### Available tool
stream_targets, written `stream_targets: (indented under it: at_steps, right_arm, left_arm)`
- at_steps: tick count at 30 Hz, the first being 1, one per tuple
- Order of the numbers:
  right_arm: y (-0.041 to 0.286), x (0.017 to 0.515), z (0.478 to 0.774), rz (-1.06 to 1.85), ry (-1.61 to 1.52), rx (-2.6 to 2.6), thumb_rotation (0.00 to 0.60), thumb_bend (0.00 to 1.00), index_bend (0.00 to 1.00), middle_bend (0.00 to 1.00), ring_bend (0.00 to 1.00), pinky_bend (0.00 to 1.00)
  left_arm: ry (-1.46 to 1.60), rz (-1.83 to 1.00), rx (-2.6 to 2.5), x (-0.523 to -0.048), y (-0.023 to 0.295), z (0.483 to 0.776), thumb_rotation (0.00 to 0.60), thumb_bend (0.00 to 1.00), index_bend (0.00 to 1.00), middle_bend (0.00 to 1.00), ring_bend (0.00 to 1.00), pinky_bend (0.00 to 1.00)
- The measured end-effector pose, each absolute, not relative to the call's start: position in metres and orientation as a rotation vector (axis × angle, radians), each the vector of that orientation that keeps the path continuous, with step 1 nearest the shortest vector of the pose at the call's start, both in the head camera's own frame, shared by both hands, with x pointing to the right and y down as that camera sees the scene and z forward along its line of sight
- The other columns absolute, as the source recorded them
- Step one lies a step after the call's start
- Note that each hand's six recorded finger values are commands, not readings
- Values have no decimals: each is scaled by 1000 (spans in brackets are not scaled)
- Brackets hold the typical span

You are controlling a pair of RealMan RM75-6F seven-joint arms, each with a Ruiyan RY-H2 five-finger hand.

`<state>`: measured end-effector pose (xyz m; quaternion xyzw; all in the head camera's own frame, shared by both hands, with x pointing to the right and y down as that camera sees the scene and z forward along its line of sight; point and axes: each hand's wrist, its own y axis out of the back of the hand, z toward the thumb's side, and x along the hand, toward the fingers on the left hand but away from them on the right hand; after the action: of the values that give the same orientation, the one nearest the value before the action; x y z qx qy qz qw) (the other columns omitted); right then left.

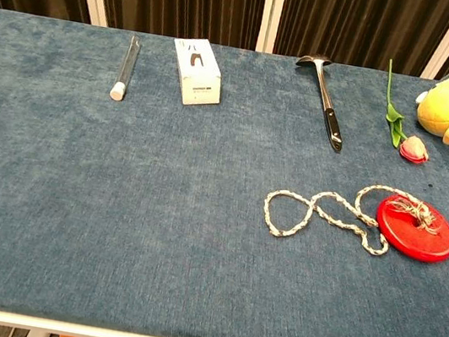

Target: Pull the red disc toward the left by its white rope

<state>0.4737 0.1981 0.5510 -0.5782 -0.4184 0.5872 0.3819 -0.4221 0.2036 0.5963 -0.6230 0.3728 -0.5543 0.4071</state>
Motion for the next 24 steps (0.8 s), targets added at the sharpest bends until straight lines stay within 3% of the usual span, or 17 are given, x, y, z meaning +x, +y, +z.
stream_targets:
  at_steps: [13, 24]
  right_arm:
    - [197, 473, 550, 1492, -1070, -1474, 600, 234, 0, 0, 0, 0]
    - [195, 473, 547, 1494, -1061, -1470, 600, 234, 0, 0, 0, 0]
  left_arm:
    - [933, -1394, -1583, -420, 204, 598, 600, 113, 51, 67, 0, 110]
    - [865, -1291, -1699, -387, 193, 608, 600, 113, 51, 68, 0, 110]
